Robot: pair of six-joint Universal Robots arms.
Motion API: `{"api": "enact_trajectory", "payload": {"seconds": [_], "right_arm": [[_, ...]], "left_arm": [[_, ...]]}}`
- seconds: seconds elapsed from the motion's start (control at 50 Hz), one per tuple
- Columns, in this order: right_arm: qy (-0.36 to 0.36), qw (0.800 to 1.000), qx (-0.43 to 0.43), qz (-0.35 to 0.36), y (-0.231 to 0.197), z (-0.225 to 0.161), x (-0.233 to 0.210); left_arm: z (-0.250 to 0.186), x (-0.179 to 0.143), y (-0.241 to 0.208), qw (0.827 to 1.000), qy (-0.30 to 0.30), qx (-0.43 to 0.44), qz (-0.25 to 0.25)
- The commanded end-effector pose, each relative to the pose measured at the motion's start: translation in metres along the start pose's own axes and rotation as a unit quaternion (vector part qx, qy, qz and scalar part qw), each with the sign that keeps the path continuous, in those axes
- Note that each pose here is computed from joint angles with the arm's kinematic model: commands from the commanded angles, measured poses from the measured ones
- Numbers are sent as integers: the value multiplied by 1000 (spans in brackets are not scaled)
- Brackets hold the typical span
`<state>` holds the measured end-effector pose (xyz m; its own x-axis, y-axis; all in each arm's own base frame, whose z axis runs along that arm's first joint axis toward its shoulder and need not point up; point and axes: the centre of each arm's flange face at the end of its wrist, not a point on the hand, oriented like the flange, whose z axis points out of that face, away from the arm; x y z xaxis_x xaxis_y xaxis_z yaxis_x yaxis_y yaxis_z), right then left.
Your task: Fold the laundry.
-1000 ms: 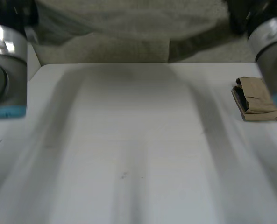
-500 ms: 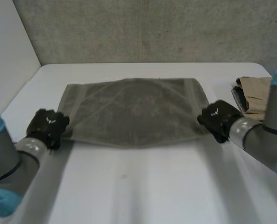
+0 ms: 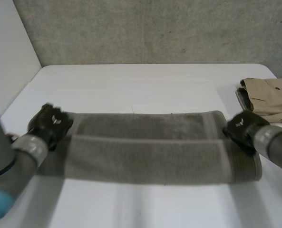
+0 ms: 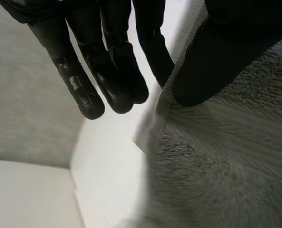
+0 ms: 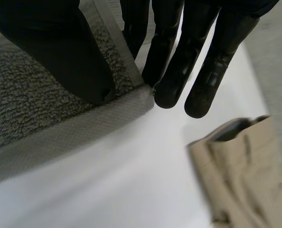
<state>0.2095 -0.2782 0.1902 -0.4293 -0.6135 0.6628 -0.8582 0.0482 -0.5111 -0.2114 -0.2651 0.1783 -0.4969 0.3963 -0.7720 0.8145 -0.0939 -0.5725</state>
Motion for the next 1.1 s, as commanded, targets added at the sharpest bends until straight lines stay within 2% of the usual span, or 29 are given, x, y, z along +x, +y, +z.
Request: {"api": "enact_trajectory", "payload": {"seconds": [0.02, 0.18, 0.34, 0.42, 0.46, 0.58, 0.66, 0.74, 0.82, 0.9, 1.1], "right_arm": [[109, 993, 42, -3, -18, 59, 6], [164, 984, 72, -3, -24, 104, 14], [187, 978, 88, 7, -24, 128, 17], [199, 976, 84, 19, -24, 122, 25], [201, 975, 86, 48, -24, 111, 28], [202, 964, 117, 125, -36, 56, 40], [135, 975, 95, 147, -17, 27, 18], [60, 983, 59, 162, 10, 22, -8], [23, 984, 50, 172, 26, 21, -25], [30, 983, 49, 177, 36, 27, -29], [52, 981, 59, 176, 50, 51, -31]], "left_arm": [[85, 3, -7, 994, -98, 48, -28], [138, 8, -3, 987, -144, 64, -28], [151, 19, -7, 985, -144, 83, -37], [142, 32, -22, 985, -130, 102, -40], [138, 38, -23, 986, -122, 103, -46], [107, 23, -32, 982, -117, 109, -100], [84, 21, -31, 980, -102, 105, -138], [60, 22, -28, 973, -87, 100, -188], [48, 28, -24, 965, -71, 95, -234], [46, 31, -23, 961, -64, 95, -252], [46, 36, -21, 962, -59, 91, -252]]}}
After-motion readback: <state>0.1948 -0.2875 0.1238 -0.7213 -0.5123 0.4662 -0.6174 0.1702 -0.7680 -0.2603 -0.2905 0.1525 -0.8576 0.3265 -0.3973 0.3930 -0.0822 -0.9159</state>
